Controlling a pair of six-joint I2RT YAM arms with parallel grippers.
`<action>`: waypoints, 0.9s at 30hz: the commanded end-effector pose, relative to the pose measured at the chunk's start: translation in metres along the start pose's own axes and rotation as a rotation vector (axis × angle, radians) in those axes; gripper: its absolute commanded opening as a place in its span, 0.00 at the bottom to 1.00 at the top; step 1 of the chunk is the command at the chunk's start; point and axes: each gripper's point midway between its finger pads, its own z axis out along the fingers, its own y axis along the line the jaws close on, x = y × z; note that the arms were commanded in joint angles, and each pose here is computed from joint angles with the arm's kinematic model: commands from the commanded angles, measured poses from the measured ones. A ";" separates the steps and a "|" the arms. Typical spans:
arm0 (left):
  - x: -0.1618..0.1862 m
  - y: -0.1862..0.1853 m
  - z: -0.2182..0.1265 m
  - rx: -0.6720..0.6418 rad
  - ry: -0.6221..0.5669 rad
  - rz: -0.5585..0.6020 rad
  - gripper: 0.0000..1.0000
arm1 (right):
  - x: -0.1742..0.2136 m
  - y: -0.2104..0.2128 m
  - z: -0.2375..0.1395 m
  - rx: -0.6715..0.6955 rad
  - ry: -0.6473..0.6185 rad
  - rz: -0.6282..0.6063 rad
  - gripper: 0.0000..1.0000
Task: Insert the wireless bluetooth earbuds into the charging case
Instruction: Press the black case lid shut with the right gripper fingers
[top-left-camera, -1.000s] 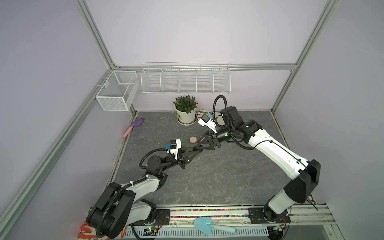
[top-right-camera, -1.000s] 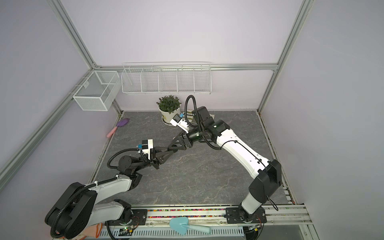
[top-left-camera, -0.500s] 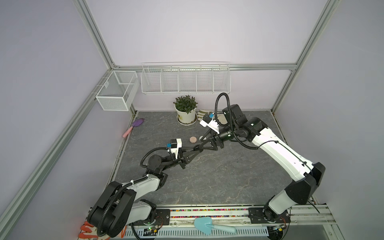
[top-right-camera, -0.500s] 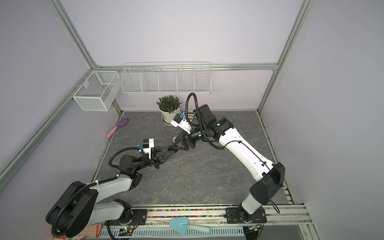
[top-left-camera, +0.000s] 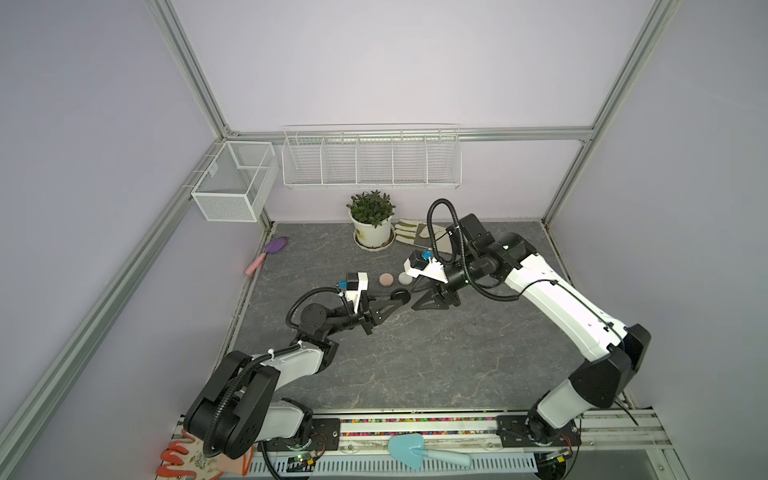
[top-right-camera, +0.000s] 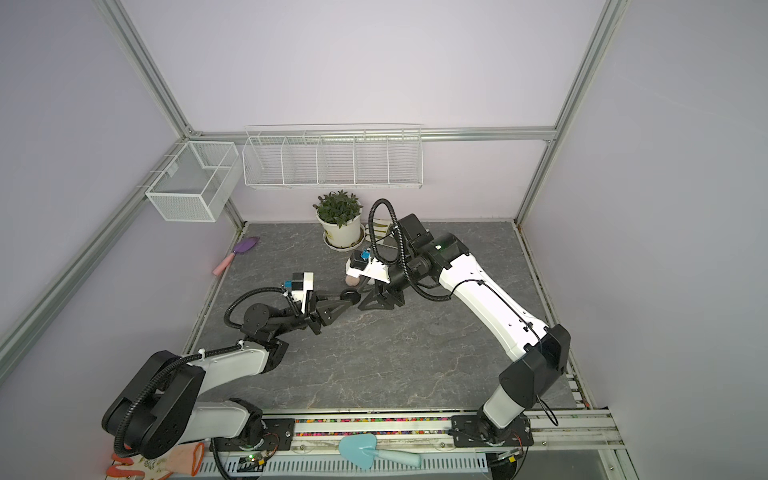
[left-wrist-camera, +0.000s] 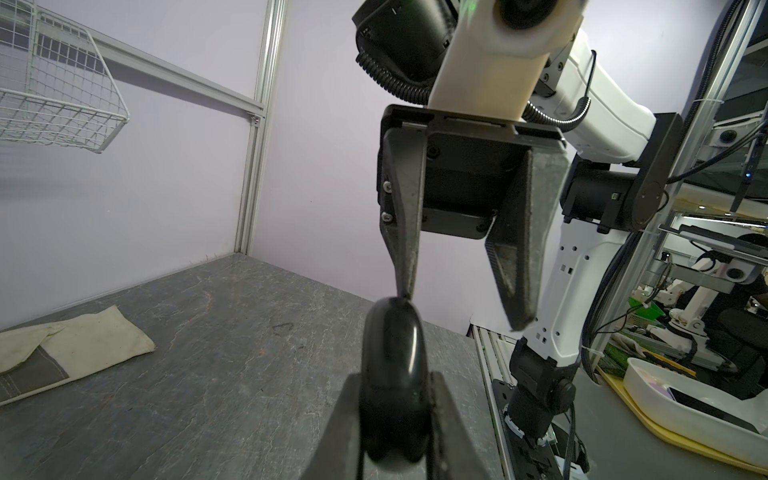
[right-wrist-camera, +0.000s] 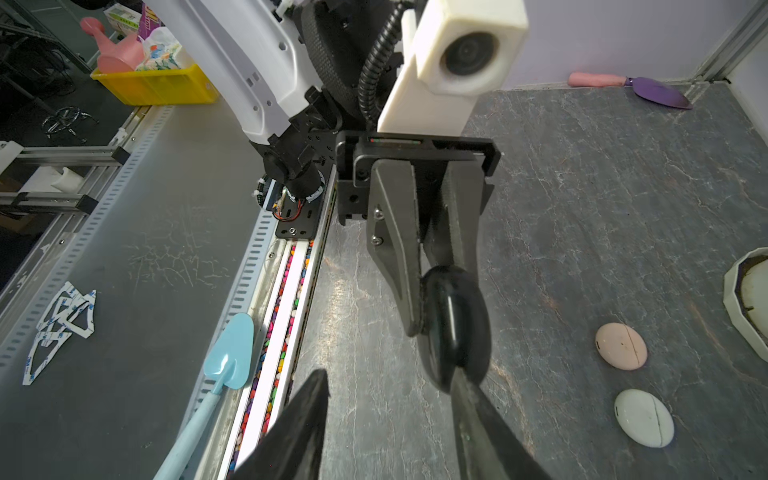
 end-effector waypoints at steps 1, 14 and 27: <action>-0.011 -0.011 0.002 0.049 -0.022 0.050 0.00 | 0.002 0.000 0.005 -0.053 0.003 -0.019 0.50; -0.012 -0.011 0.001 0.043 -0.028 0.064 0.00 | 0.001 -0.005 0.015 -0.115 0.004 0.038 0.35; -0.017 -0.007 0.002 0.016 -0.049 0.049 0.00 | 0.016 -0.016 0.032 -0.058 0.093 0.015 0.17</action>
